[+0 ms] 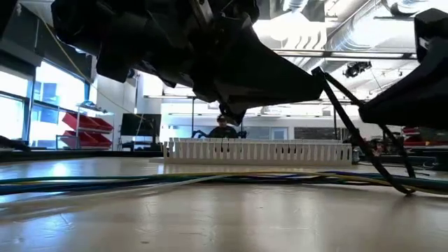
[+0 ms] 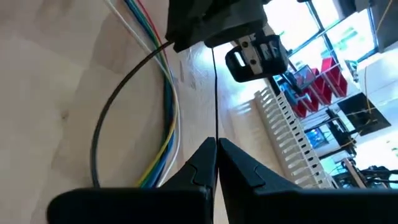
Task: Ziptie cables
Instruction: Wrap the cables together using a black zip tie
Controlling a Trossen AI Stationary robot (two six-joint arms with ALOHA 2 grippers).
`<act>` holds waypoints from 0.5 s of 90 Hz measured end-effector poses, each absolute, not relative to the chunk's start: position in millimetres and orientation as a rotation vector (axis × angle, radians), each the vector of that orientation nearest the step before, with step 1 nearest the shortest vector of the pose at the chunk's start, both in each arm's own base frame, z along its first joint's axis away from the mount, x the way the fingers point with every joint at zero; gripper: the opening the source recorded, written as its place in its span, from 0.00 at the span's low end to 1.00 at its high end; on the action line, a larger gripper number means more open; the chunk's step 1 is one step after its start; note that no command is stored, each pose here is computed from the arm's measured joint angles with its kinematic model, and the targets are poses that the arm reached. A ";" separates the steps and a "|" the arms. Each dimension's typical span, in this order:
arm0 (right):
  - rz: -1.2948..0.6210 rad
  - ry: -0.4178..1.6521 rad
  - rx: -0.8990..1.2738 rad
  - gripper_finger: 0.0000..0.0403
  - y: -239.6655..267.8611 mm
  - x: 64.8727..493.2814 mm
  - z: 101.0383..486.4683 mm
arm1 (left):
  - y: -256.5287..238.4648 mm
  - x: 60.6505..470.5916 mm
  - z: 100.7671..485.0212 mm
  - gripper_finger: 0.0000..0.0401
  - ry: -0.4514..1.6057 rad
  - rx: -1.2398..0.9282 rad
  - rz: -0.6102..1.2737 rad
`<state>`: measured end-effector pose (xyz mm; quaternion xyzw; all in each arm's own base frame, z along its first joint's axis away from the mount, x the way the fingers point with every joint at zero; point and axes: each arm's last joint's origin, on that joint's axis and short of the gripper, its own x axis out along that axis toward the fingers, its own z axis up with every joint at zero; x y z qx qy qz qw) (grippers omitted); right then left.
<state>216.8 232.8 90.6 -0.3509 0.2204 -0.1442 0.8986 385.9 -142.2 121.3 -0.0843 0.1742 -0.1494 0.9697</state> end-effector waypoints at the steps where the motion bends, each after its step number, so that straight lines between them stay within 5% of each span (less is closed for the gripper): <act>1: -0.296 0.458 -0.730 0.00 232.9 216.8 90.6 | -142.2 385.9 121.3 0.00 0.352 -0.170 -0.302; 45: -0.243 0.486 -0.772 0.00 231.1 224.0 91.4 | -142.2 385.9 121.4 0.00 0.352 -0.171 -0.302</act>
